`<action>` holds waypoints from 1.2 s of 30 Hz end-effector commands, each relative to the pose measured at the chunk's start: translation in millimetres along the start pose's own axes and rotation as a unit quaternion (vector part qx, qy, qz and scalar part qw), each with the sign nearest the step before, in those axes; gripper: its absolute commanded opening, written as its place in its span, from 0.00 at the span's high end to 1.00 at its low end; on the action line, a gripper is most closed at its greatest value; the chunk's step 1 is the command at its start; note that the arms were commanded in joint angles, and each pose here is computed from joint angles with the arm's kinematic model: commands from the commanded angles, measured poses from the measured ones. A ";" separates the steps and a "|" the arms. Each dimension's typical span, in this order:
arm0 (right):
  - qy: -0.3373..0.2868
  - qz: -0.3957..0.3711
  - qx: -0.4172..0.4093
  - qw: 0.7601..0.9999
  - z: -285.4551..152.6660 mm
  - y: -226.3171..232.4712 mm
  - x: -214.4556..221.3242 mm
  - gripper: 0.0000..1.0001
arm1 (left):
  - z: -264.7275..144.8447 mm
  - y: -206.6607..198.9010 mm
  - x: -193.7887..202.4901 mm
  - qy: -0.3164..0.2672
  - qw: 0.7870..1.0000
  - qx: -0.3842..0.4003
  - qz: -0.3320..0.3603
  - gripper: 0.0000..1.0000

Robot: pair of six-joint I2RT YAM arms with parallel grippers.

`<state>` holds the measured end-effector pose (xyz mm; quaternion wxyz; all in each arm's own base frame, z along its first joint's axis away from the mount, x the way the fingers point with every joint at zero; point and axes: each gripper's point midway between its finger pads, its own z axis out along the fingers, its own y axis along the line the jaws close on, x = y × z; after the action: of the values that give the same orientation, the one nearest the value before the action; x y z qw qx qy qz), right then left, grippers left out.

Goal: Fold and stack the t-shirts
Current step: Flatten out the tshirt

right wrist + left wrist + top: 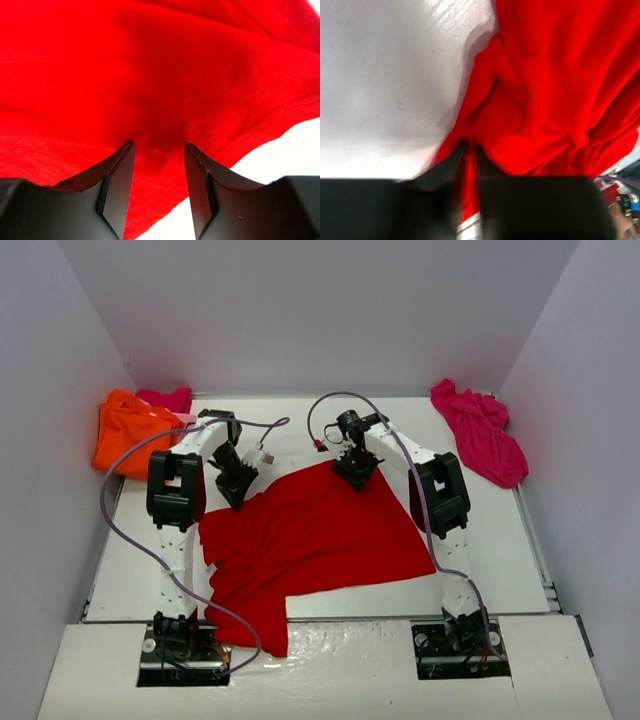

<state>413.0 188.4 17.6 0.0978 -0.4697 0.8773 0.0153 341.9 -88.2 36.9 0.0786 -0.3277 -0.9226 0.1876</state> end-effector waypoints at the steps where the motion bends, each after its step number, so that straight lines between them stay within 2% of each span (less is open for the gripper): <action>1: 0.013 0.011 0.024 1.000 -6.8 -9.9 5.2 0.58 | -13.5 -7.3 5.6 0.001 1.000 0.003 0.004 1.00; 6: 0.047 0.011 0.038 0.998 5.8 -15.1 19.8 0.59 | -34.2 13.5 -9.4 -0.022 0.998 -0.063 -0.006 1.00; 9: 0.061 0.023 0.051 0.997 13.8 -23.4 23.9 0.59 | -74.6 31.0 -35.0 -0.077 0.991 -0.111 -0.017 1.00; 15: 0.078 0.041 0.054 0.995 36.8 -32.7 27.7 0.63 | -128.6 55.6 -65.8 -0.135 0.973 -0.187 -0.024 1.00; 21: 0.083 0.060 0.064 0.993 49.9 -45.2 26.3 0.75 | -155.6 72.2 -84.1 -0.144 0.949 -0.281 0.006 1.00; 24: 0.080 0.063 0.057 0.993 49.1 -44.8 27.0 0.75 | -155.4 35.7 -85.3 -0.151 0.957 -0.244 0.040 1.00; 28: 0.088 0.061 0.047 0.993 47.2 -38.9 38.2 0.75 | -133.5 -25.2 -62.0 -0.107 0.973 -0.182 0.093 1.00; 29: 0.090 0.060 0.046 0.993 46.5 -38.9 40.7 0.75 | -142.0 -45.3 -51.7 -0.108 0.970 -0.186 0.112 1.00; 30: 0.093 0.059 0.045 0.993 45.5 -37.4 43.4 0.75 | -122.4 -61.0 -42.3 -0.071 0.972 -0.179 0.133 1.00; 33: 0.095 0.061 0.042 0.993 43.3 -36.2 48.6 0.75 | -122.0 -112.1 -4.1 -0.046 0.966 -0.186 0.172 1.00; 36: 0.097 0.062 0.043 0.992 43.1 -36.1 52.9 0.75 | -115.7 -143.5 30.1 -0.023 0.971 -0.167 0.172 1.00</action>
<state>444.8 161.3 9.5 0.1014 -0.4157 0.9023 -0.0520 350.0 -144.2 131.4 -0.0409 -0.4627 -0.8845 0.0429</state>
